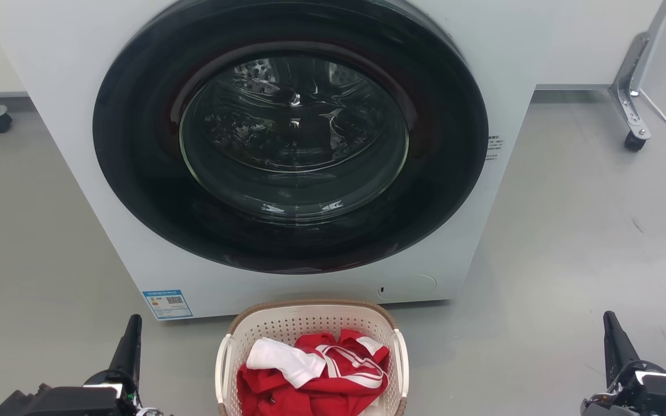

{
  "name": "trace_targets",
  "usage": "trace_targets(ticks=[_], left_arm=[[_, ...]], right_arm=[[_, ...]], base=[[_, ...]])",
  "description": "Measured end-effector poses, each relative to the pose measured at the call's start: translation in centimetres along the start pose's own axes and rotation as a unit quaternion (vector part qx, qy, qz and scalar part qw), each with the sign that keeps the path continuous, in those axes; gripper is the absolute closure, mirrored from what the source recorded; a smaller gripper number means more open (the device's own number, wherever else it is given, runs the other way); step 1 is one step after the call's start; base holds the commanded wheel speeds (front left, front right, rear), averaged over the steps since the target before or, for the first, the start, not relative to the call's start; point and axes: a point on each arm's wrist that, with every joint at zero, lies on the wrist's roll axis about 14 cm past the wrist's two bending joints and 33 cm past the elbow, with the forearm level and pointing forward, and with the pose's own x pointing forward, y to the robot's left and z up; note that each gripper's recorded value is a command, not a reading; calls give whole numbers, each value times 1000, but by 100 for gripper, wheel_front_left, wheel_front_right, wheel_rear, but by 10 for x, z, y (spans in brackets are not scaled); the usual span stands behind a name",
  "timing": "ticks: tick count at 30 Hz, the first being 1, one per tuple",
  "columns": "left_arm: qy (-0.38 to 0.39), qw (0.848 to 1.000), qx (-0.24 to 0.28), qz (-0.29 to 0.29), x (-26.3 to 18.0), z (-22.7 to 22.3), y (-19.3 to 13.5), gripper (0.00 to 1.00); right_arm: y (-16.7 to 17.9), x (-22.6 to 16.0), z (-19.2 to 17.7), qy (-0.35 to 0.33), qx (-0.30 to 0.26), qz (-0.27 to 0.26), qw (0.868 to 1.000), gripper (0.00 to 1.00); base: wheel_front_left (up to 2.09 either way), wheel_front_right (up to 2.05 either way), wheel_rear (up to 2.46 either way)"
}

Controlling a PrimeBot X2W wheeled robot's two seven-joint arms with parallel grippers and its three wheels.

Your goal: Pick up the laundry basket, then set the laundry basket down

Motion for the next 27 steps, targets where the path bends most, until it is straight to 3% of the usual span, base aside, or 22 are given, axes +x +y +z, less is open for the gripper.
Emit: trace_targets(ticks=[27], left_arm=[[0, 1000, 0, 0, 0, 0, 0, 100]], right_arm=[[0, 0, 0, 0, 0, 0, 1000, 100]], base=[[0, 0, 0]])
